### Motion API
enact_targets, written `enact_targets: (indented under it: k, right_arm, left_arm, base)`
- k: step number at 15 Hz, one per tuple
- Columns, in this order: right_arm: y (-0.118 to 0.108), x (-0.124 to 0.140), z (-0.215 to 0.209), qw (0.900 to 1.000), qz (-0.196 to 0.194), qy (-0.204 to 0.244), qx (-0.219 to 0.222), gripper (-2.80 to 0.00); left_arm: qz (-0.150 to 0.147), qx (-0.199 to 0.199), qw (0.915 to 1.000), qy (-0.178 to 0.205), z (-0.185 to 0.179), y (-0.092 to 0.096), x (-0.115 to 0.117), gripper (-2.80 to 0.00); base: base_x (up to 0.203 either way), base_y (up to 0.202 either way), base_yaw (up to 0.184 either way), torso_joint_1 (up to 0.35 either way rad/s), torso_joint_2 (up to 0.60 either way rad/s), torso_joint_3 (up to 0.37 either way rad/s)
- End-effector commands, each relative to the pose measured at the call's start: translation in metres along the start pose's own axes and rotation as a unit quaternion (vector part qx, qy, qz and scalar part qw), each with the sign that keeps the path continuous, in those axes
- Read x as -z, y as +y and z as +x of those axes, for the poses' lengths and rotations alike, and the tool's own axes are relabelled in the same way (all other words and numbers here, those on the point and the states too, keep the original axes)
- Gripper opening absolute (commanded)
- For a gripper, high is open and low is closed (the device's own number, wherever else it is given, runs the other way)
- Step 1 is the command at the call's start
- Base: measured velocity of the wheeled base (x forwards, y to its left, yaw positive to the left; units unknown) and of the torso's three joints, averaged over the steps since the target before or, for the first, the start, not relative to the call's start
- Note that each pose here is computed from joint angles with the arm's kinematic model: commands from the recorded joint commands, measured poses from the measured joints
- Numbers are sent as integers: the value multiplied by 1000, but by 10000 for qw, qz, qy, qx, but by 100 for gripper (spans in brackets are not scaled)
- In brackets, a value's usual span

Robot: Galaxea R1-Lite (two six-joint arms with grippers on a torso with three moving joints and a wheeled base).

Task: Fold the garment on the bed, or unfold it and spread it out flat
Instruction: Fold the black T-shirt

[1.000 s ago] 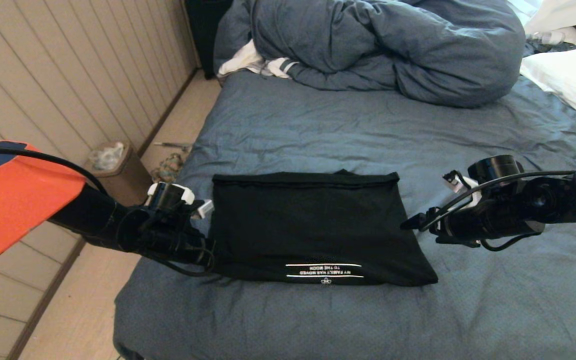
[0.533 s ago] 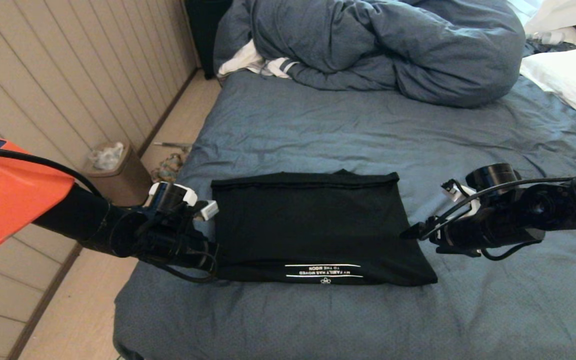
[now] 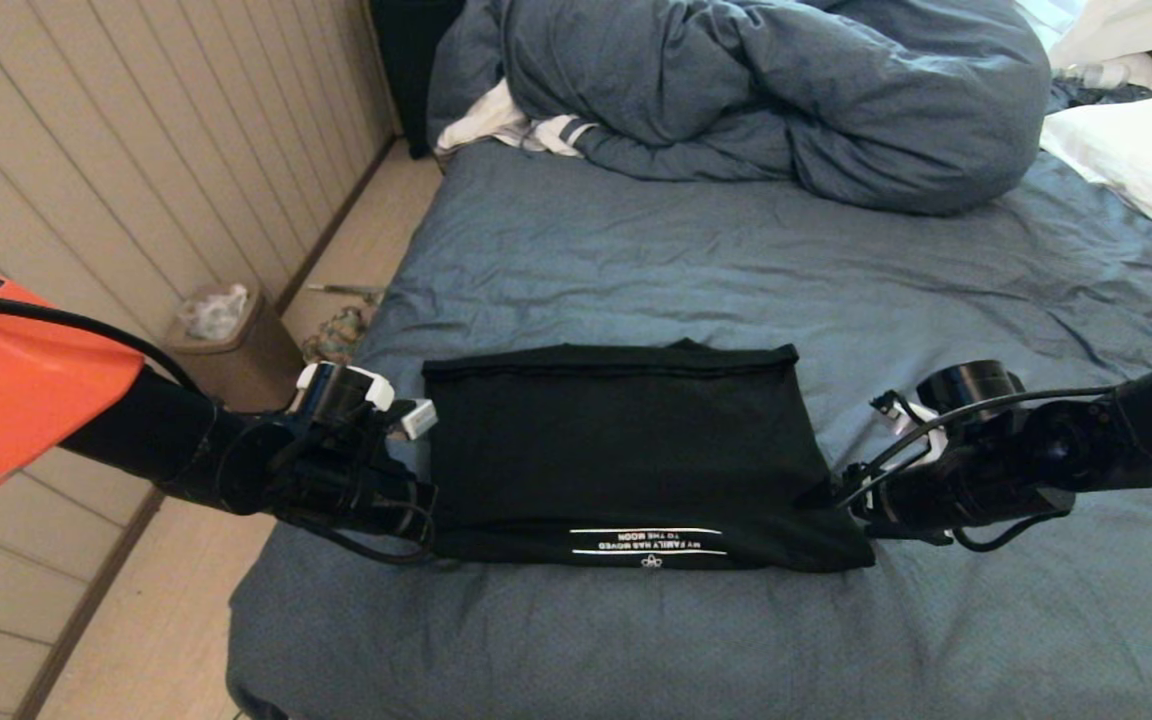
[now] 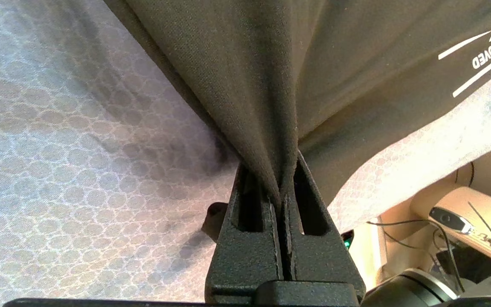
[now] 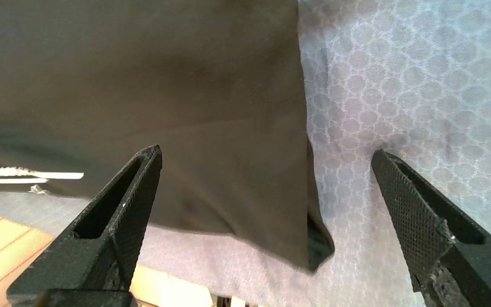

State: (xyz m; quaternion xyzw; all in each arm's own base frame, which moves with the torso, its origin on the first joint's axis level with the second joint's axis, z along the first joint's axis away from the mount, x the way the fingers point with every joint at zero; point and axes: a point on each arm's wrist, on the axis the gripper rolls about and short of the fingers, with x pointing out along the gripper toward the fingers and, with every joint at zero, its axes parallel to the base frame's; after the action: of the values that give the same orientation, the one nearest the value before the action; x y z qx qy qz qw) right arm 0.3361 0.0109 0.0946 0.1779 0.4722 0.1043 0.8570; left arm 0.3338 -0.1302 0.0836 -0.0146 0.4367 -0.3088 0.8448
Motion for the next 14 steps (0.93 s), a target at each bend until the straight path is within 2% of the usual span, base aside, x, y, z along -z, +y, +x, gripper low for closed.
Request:
enact_targets:
  k: [1, 2, 3, 6, 10, 14]
  right_arm:
    - [1, 6, 11, 9998, -3, 177, -18, 0]
    - [1, 6, 12, 9998, -9, 200, -18, 0]
    - [1, 8, 14, 9997, -12, 231, -15, -280]
    - [3, 11, 17, 9995, -38, 313, -32, -280]
    - [7, 13, 15, 9994, -85, 328, -60, -280]
    - [10, 18, 3, 9995, -117, 293, -66, -280]
  left_arm:
    - [-2, 8, 10000, 5, 1, 0, 0, -280]
    - [-3, 15, 10000, 7, 1, 0, 0, -280]
    - [-11, 15, 10000, 8, 1, 0, 0, -280]
    - [-22, 23, 10000, 36, 2, 1, 2, -280]
    - [94, 151, 9997, 184, 3, -15, 10, -280]
    - [127, 205, 9997, 20, -17, -25, 9, -280]
  base:
    - [0, 0, 0, 0, 0, 0]
    - [0, 0, 0, 0, 0, 0]
    - [0, 0, 0, 0, 0, 0]
    - [0, 0, 0, 0, 0, 0]
    - [0, 0, 0, 0, 0, 0]
    - [0, 0, 0, 0, 0, 0]
